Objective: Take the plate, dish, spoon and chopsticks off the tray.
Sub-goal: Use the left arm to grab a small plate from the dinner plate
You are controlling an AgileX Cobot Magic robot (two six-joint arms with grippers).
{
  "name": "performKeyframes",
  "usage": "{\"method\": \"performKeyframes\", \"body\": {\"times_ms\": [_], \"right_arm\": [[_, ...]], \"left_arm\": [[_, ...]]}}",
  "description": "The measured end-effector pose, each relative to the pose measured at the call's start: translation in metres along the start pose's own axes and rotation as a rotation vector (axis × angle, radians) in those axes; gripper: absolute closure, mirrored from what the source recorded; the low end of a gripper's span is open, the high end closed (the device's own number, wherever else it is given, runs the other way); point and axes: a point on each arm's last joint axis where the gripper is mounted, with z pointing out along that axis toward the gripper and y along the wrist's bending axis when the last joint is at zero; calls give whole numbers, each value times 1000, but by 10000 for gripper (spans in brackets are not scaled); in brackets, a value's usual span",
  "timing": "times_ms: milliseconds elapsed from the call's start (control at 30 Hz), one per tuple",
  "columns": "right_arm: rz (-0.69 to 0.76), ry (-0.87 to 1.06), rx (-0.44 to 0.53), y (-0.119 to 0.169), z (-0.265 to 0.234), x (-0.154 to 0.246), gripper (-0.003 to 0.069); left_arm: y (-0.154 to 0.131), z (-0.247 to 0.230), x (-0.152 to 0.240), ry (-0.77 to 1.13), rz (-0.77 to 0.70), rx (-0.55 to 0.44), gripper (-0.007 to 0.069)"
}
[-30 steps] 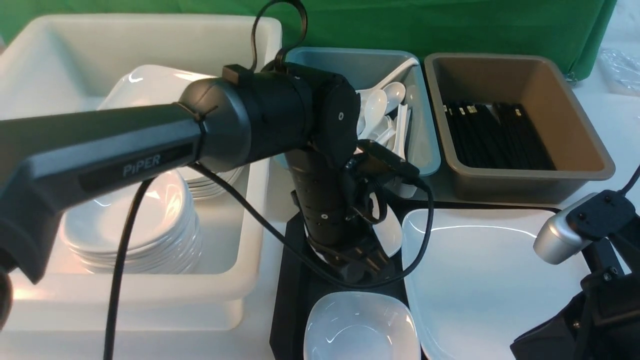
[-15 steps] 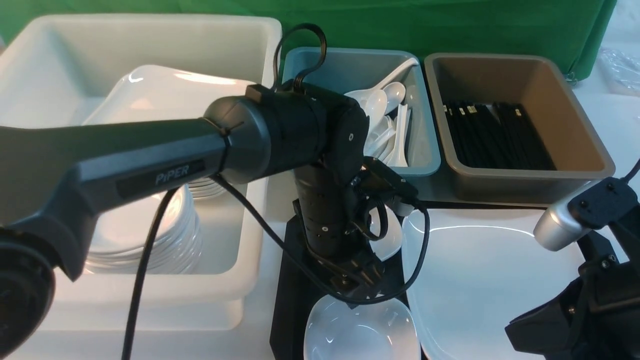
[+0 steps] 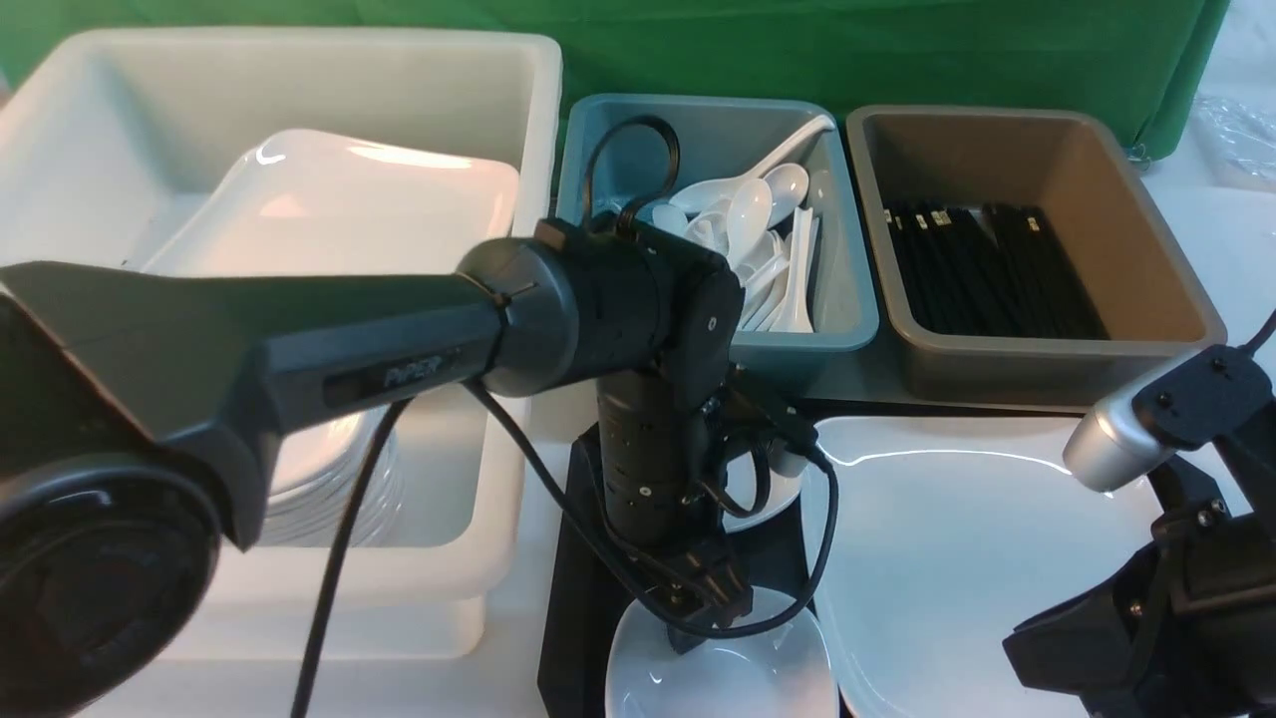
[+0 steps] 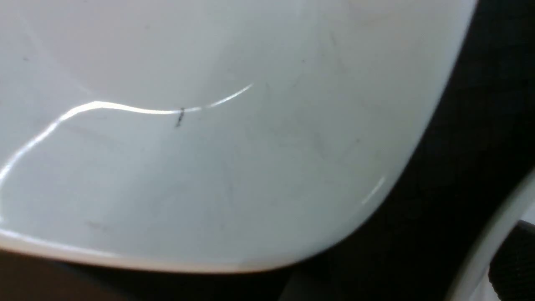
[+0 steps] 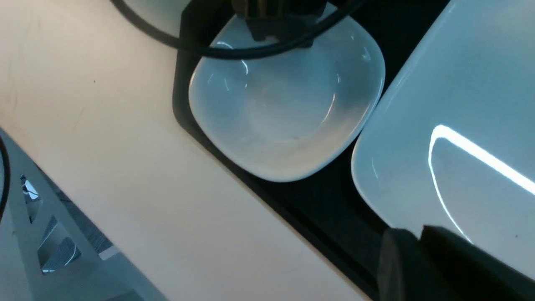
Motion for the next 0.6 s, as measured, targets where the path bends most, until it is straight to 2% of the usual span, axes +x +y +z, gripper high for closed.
{"method": "performKeyframes", "body": {"times_ms": [67, 200, 333, 367, 600], "right_arm": [[-1, -8, 3, 0, 0, -1, 569], [-1, -13, 5, 0, 0, -1, 569], [-10, -18, 8, -1, 0, -2, 568], [-13, -19, 8, -1, 0, -2, 568], [-24, -23, 10, -1, 0, -2, 568]], "left_arm": [[0, 1, 0, 3, 1, 1, 124], [-1, 1, 1, 18, -1, 10, 185], [-3, 2, 3, 39, -5, 31, 411], [-4, 1, 2, 40, -11, 44, 436], [-5, -4, 4, 66, -14, 64, 458]]}}
